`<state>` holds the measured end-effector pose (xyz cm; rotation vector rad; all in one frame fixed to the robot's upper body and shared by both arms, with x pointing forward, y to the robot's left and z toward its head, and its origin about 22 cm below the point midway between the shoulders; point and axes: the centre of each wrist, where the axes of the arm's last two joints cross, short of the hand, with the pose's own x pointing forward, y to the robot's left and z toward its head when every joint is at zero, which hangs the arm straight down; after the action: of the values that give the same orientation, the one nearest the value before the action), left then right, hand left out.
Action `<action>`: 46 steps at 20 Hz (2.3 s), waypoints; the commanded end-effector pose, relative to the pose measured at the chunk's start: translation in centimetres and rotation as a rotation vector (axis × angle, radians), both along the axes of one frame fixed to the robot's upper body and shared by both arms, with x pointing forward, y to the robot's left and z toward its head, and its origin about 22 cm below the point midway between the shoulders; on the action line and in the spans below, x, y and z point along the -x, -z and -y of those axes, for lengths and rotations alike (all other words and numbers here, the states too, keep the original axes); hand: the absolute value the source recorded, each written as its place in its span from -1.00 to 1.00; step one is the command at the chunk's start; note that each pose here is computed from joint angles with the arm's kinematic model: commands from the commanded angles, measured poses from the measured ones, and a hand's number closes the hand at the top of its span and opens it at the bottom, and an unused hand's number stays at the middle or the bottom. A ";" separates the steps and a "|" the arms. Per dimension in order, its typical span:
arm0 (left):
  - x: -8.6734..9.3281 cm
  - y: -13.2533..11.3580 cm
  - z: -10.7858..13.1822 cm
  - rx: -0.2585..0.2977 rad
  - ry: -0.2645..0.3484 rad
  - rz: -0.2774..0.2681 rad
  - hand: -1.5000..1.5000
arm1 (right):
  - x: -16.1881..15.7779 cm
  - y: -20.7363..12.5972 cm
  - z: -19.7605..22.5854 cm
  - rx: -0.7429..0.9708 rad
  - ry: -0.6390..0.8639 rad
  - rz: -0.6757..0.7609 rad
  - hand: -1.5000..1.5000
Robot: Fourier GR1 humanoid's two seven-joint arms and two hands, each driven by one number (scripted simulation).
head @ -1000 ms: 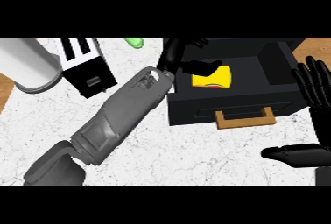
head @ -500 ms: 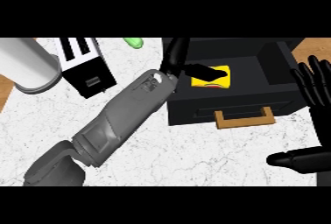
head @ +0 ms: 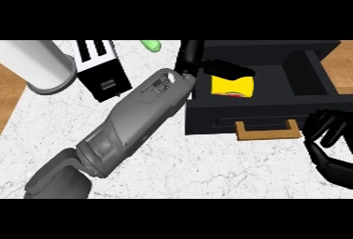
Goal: Pick up the cup, place it into the drawer and close the drawer
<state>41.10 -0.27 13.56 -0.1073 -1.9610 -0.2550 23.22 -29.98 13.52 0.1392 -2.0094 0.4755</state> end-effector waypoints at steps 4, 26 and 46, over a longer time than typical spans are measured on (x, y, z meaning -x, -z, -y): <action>-0.9 -1.5 -3.5 0.080 -0.039 -0.011 -1.00 | 1.5 0.1 0.1 0.214 0.022 -0.036 1.00; 3.7 0.2 -19.6 0.153 -0.068 -0.067 -1.00 | -4.9 7.9 -6.7 0.864 0.151 0.020 1.00; 7.3 2.9 -27.8 0.185 -0.078 -0.072 -1.00 | -17.6 13.2 -6.9 0.976 0.166 -0.031 1.00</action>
<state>34.16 26.92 10.84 -0.1321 -1.9169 -0.0136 39.60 -21.54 0.61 -0.6203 -1.5960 1.2874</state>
